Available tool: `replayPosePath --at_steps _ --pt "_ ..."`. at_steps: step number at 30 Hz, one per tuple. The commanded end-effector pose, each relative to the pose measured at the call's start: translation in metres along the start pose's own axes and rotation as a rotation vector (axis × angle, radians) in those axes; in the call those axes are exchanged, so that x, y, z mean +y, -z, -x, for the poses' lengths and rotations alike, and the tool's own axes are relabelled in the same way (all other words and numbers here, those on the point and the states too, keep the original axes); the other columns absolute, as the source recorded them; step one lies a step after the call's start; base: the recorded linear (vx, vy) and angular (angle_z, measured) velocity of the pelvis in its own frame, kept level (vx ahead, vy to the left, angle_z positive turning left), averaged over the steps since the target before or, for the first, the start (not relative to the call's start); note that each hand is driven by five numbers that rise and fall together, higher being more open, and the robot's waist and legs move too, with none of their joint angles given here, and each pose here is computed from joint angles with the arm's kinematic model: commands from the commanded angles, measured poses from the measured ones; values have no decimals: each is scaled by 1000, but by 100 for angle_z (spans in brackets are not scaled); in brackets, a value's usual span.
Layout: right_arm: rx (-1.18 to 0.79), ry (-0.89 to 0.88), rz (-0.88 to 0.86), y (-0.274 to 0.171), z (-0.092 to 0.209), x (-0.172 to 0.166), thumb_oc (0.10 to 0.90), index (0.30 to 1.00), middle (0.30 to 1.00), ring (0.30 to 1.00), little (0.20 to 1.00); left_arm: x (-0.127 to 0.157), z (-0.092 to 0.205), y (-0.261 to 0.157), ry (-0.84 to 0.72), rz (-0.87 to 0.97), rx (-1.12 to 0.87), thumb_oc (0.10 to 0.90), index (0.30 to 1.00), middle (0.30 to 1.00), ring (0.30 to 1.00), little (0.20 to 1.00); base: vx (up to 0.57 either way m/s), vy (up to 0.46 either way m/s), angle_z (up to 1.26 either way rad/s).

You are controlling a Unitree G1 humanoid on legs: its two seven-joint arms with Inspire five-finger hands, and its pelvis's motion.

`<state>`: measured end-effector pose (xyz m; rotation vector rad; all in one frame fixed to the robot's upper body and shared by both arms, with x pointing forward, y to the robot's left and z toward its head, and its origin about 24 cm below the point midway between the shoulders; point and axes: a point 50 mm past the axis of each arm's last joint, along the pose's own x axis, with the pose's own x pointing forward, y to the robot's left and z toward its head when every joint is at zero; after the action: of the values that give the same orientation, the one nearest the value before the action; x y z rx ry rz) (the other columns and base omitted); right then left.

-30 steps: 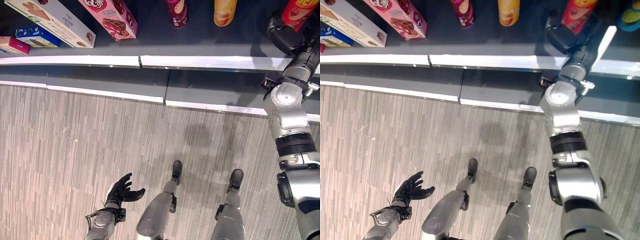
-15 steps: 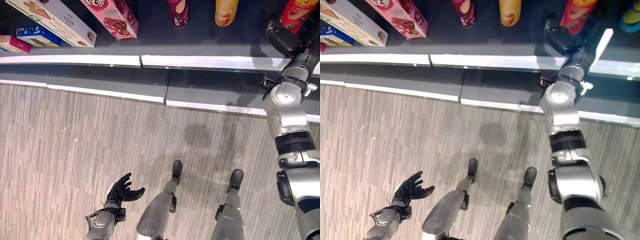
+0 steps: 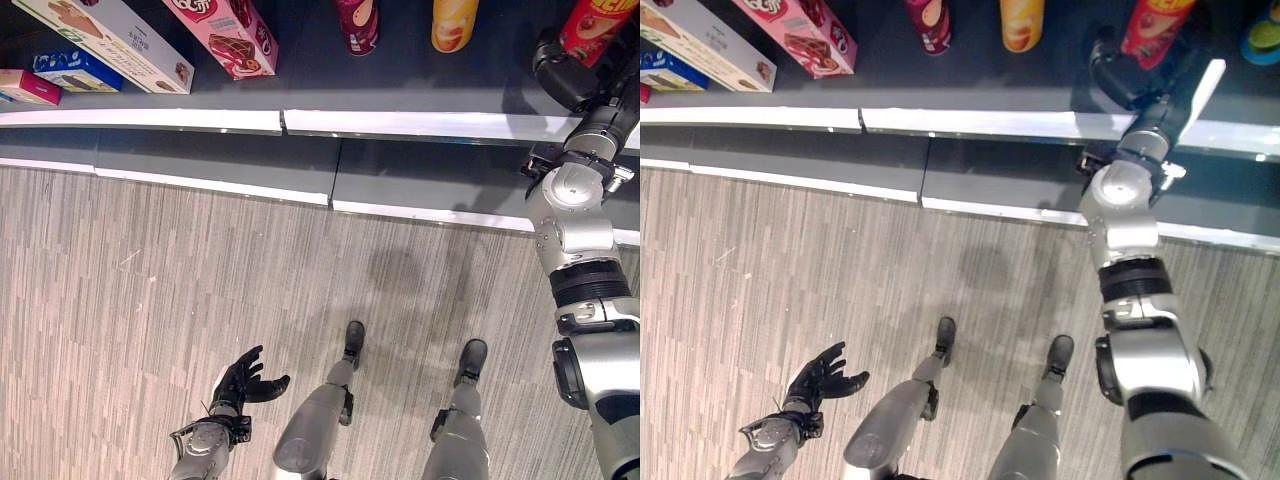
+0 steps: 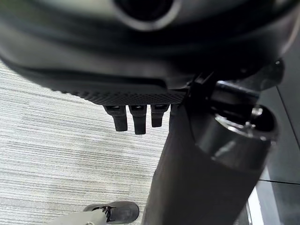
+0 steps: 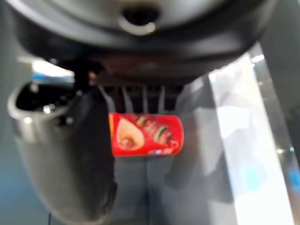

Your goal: Put the goods on the table back onto the shelves and tidy them up.

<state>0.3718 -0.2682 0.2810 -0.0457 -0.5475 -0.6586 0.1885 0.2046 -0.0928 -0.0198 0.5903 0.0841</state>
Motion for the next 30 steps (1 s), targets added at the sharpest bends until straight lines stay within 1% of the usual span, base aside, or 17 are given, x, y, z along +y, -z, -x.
replayPosePath --at_steps 1,7,10,18,22,26,27,30 --pt "-263 -53 -103 -71 -15 14 800 900 900 900 900 23 9 6 -52 -68 11 800 900 900 900 900 0 0 0" --pt "-250 -73 -116 -69 -15 15 800 900 900 900 900 23 9 5 -52 -65 11 800 900 900 900 900 0 0 0" --pt "-245 -99 -90 -65 -14 15 800 900 900 900 900 24 9 6 -51 -67 12 800 900 900 900 900 0 0 0" --pt "-261 -65 -53 -60 -12 4 800 900 900 900 900 24 9 6 -55 -61 11 800 900 900 900 900 0 0 0" --pt "-308 -67 6 -55 -2 -4 800 900 900 900 900 27 10 6 -67 -61 12 800 900 900 900 900 2 -4 1" --pt "-292 -82 -5 -42 9 -8 800 900 900 900 900 28 10 8 -73 -64 20 800 900 900 900 900 4 -12 1" --pt "-284 -102 -15 -34 18 -11 800 900 900 900 900 29 11 9 -72 -71 27 800 900 900 900 900 10 -33 1" --pt "-278 -110 -15 -27 24 -14 800 900 900 900 900 29 12 11 -74 -76 34 800 900 900 900 900 12 -23 8"
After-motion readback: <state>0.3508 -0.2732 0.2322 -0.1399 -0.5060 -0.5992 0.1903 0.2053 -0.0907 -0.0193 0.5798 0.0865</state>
